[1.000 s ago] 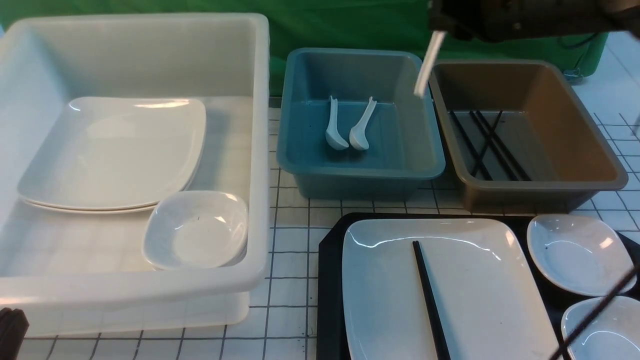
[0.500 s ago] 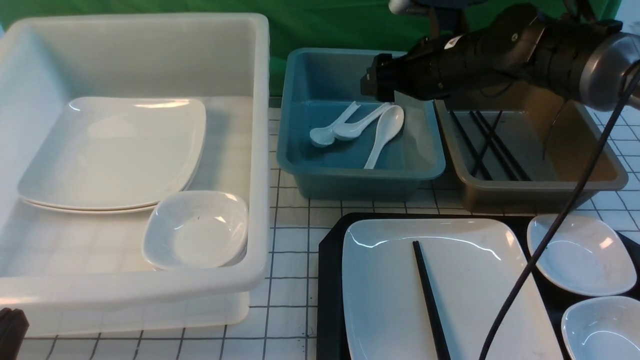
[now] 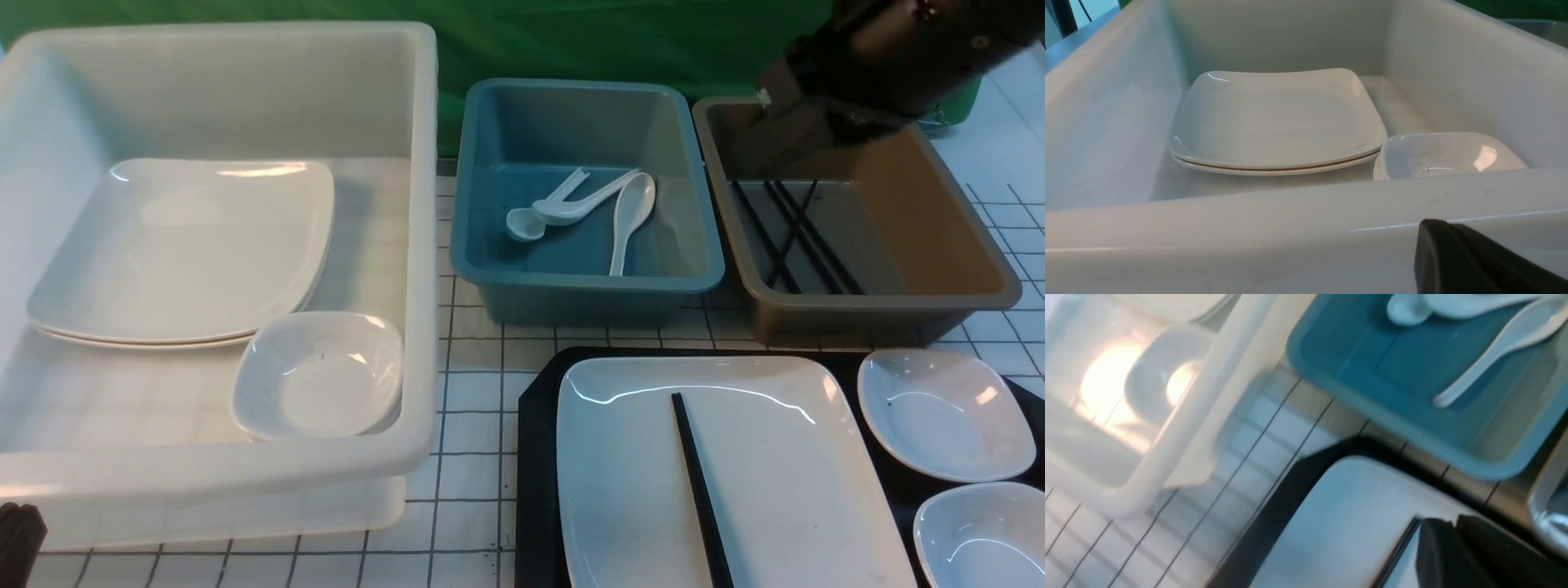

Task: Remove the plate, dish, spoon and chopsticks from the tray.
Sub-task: Use the right arm to grab a pair of chopsticks from the plate

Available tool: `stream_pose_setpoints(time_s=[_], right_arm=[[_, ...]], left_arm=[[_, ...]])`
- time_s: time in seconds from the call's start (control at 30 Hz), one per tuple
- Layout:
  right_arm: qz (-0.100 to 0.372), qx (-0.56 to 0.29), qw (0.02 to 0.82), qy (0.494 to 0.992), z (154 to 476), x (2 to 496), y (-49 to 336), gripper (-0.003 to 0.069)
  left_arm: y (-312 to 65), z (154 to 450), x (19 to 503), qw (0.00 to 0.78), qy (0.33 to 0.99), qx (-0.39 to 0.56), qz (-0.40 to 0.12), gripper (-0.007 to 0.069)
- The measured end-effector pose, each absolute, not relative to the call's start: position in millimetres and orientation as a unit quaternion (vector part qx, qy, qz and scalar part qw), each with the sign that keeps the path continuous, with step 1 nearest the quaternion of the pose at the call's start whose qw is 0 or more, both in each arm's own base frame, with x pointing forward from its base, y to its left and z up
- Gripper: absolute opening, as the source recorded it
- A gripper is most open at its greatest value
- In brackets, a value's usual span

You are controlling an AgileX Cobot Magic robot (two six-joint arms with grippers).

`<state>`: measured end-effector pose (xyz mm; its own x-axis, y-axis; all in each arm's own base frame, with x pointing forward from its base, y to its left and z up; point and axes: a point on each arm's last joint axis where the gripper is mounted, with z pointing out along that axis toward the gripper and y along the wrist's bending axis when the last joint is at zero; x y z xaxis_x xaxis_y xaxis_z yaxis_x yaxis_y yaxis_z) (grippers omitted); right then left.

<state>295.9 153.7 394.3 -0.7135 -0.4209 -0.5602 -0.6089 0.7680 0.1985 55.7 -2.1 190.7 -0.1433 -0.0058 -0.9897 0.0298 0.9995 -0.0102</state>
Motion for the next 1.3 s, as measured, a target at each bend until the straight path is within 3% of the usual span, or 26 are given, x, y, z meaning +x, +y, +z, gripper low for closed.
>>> stream_pose_setpoints(time_s=[0.17,0.3,0.43,0.6,0.73,0.97,1.07,1.1,1.13,1.2,1.23,1.3], right_arm=[[0.189,-0.259,0.133,0.938,341,240,166,0.0063],[0.146,-0.235,0.072,0.958,285,205,179,0.0218],[0.096,-0.227,0.054,0.968,249,189,191,0.034],[0.031,-0.189,0.073,0.979,221,200,198,0.0397],[0.019,-0.178,0.073,0.981,203,209,204,0.042],[-0.009,-0.178,0.032,0.984,167,215,211,0.0426],[-0.013,-0.178,0.026,0.984,163,216,211,0.0383],[-0.013,-0.178,0.027,0.984,163,216,212,0.0318],[-0.013,-0.178,0.027,0.984,163,216,212,0.0318],[-0.013,-0.178,0.026,0.984,163,216,212,0.0158],[-0.014,-0.178,0.026,0.984,163,216,211,0.0121],[-0.016,-0.179,0.023,0.983,163,216,211,0.0124]], left_arm=[[-2,191,56,0.654,0.756,0.008,-0.014,0.0004],[-2,191,56,0.654,0.756,0.008,-0.014,0.0004],[-2,191,56,0.654,0.756,0.008,-0.014,0.0004],[-2,191,56,0.654,0.756,0.008,-0.014,0.0004],[-2,191,56,0.654,0.756,0.008,-0.014,0.0004],[-2,191,56,0.654,0.756,0.008,-0.014,0.0004],[-2,191,56,0.654,0.756,0.008,-0.014,0.0004],[-2,191,56,0.654,0.756,0.008,-0.014,0.0004],[-2,191,56,0.654,0.756,0.008,-0.014,0.0004],[-2,191,56,0.654,0.756,0.008,-0.014,0.0004],[-2,191,56,0.654,0.756,0.008,-0.014,0.0004],[-2,191,56,0.654,0.756,0.008,-0.014,0.0004]])
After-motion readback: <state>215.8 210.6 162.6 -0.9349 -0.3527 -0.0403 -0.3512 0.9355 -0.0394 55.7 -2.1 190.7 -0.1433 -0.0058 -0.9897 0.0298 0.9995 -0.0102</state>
